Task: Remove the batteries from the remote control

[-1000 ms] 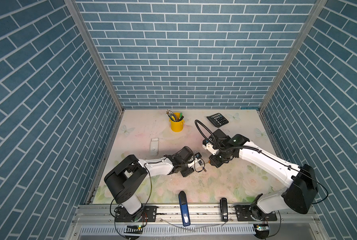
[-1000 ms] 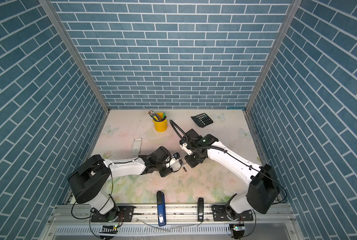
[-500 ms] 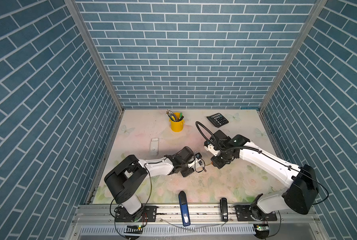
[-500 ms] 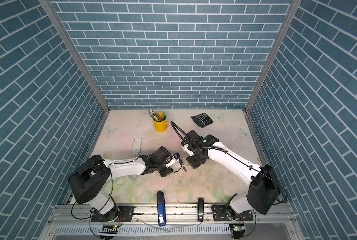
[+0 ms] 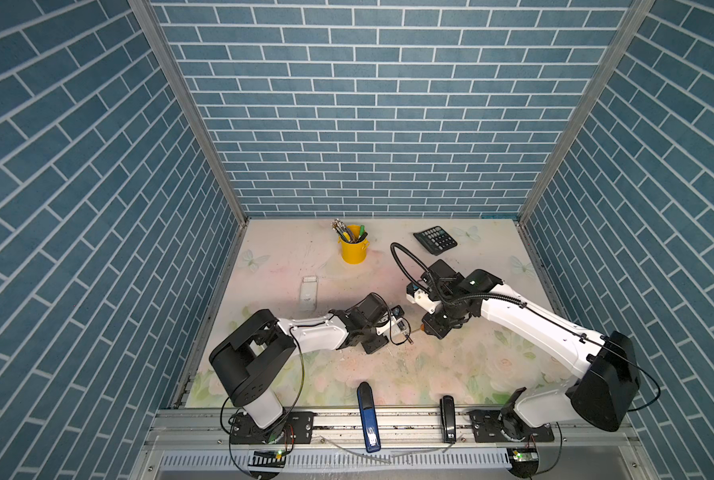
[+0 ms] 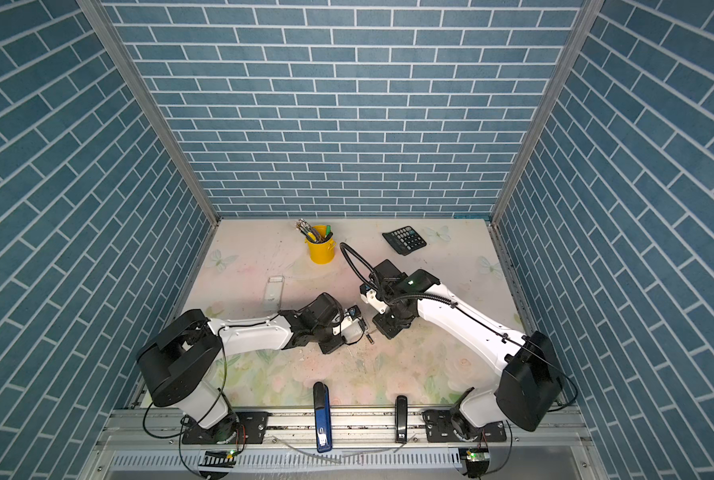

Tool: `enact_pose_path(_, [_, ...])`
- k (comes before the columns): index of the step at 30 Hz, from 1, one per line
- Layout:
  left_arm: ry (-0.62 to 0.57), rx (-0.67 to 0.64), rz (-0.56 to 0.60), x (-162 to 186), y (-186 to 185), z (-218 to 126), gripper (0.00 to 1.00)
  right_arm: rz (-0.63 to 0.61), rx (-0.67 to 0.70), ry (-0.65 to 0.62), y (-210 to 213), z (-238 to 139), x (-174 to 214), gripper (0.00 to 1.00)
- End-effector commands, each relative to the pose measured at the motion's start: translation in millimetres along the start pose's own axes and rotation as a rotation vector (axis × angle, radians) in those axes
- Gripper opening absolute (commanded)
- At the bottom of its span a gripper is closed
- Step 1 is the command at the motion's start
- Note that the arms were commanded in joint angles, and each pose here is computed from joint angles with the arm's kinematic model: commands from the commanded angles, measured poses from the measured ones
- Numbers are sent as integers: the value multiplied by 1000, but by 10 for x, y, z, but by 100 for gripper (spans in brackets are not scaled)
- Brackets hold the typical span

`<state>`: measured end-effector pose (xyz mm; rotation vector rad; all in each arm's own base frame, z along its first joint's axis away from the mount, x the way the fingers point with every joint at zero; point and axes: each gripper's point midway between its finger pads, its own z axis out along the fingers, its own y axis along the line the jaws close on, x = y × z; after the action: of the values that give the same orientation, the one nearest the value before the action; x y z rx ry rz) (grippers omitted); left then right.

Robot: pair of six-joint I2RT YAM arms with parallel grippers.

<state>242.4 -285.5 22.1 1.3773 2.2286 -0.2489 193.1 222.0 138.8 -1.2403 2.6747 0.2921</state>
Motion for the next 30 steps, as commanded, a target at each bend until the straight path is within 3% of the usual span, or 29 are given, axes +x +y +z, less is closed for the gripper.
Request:
enact_pose_path(1, [28,-4,19,40,-12,26,36,-71,16,-32,-19,-97,-149,0])
enact_pose_path(14, [36,-3,21,72,-23,38,36,-121,61,-82,-82,-162,-342,0])
enact_pose_path(30, [40,-4,21,72,-19,43,35,-161,65,-42,-48,-146,-221,0])
